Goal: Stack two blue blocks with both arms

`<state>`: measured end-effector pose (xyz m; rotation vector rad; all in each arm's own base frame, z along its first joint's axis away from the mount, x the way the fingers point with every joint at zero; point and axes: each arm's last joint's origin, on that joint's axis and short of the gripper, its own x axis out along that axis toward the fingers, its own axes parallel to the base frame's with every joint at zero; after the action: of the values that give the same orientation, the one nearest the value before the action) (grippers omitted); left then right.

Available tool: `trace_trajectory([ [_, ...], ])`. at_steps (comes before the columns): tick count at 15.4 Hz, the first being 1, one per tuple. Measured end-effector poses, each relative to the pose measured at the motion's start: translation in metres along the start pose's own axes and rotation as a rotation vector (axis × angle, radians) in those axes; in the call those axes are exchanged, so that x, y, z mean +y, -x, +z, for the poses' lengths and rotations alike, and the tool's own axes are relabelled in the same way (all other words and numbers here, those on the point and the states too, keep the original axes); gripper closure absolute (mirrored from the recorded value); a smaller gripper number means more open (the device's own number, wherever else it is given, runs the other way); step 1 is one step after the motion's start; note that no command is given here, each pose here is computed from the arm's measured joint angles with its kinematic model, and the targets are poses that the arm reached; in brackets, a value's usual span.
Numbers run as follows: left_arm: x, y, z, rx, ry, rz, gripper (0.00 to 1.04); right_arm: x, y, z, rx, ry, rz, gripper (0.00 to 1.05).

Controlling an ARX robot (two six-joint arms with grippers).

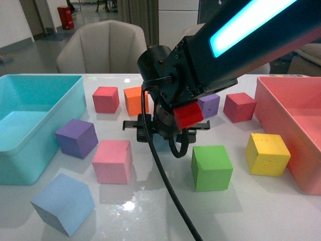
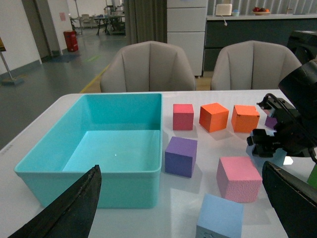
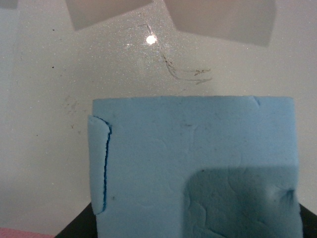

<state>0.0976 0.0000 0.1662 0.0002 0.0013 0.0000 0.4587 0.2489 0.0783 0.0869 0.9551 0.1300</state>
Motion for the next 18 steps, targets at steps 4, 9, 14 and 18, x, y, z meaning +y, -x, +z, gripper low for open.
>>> trace_trajectory([
  [4,0.0,0.0,0.0,0.0,0.0,0.0,0.07,0.003,0.002,0.001,-0.019,-0.001,0.003,0.05],
  [9,0.0,0.0,0.0,0.0,0.0,0.0,0.07,0.001,0.037,0.015,-0.111,-0.019,0.018,0.06],
  [14,0.0,0.0,0.0,0.0,0.0,0.0,0.07,-0.023,0.102,0.009,-0.27,-0.087,0.105,0.06],
  [18,0.0,0.0,0.0,0.0,0.0,0.001,0.07,-0.069,0.228,-0.059,-0.453,-0.115,0.216,0.06],
])
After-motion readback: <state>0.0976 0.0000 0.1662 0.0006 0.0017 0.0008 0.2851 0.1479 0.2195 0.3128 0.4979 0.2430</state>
